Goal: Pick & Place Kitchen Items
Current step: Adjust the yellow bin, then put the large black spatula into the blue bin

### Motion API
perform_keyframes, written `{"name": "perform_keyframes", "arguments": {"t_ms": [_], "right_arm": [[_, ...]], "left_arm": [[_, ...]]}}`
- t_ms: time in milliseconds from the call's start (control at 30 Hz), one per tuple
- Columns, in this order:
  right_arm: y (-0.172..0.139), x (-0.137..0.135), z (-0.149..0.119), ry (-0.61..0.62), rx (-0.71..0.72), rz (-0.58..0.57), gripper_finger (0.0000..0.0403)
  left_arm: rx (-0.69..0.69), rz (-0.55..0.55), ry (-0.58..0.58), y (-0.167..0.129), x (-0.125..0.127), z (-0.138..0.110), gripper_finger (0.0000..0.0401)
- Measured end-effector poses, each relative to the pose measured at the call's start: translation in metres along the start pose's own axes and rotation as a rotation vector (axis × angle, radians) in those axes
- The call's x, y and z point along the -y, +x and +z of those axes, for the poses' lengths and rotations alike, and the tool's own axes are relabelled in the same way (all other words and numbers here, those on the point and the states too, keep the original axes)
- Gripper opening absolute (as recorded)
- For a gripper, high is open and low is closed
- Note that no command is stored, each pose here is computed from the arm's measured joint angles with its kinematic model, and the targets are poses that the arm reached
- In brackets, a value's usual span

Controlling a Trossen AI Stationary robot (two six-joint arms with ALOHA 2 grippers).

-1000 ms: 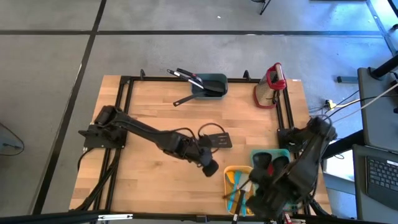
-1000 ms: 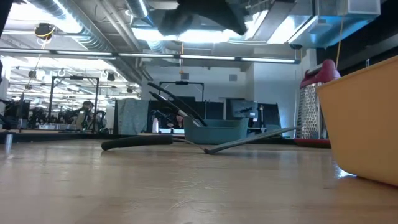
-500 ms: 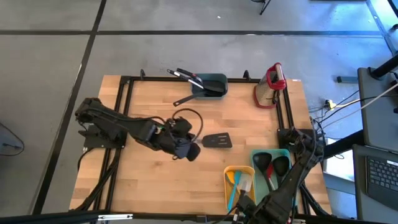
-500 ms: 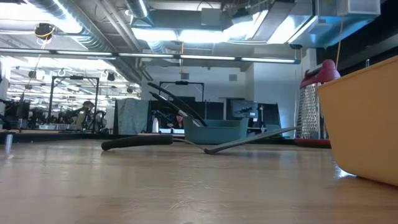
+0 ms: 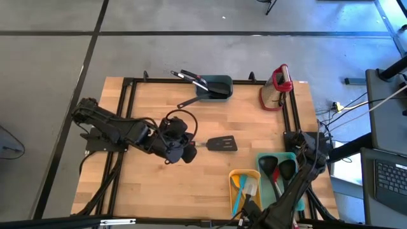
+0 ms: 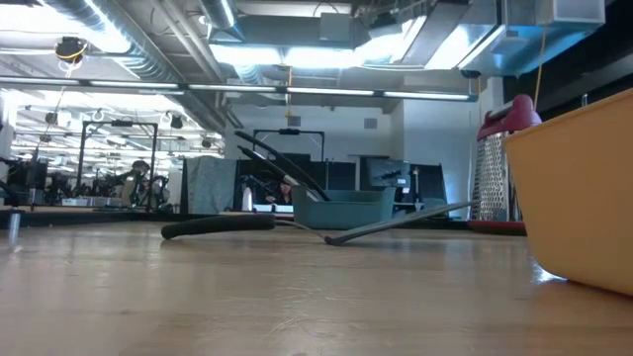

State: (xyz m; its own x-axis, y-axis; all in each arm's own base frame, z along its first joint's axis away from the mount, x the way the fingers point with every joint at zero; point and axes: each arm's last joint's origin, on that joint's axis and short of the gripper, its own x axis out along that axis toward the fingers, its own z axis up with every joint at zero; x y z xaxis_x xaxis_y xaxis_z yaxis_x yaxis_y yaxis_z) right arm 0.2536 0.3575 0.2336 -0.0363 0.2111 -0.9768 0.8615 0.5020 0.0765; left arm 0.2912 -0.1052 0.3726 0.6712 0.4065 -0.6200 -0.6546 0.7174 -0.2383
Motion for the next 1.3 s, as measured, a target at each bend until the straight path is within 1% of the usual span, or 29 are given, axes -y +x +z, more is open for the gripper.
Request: {"name": "perform_keyframes", "arguments": {"t_ms": [500,700,867,1133,1300], "right_arm": [[0.026,-0.002,0.005,0.039,0.074,-0.073,0.0],[0.025,0.0,0.009,0.083,0.145,-0.075,0.0],[0.024,0.001,0.013,0.093,0.161,-0.092,0.0],[0.023,0.001,0.015,0.102,0.167,-0.102,0.0],[0.012,-0.003,0.011,0.115,0.133,-0.06,0.0]], "left_arm": [[0.018,0.017,0.005,0.0,-0.001,0.0,0.0002],[0.017,0.018,0.003,0.0,-0.001,0.0,0.0002],[0.016,0.018,0.003,0.0,-0.001,0.0,0.0001],[0.015,0.02,0.006,0.0,-0.001,0.0,0.0002],[0.014,0.02,0.006,0.0,-0.001,0.0,0.0001]]}}
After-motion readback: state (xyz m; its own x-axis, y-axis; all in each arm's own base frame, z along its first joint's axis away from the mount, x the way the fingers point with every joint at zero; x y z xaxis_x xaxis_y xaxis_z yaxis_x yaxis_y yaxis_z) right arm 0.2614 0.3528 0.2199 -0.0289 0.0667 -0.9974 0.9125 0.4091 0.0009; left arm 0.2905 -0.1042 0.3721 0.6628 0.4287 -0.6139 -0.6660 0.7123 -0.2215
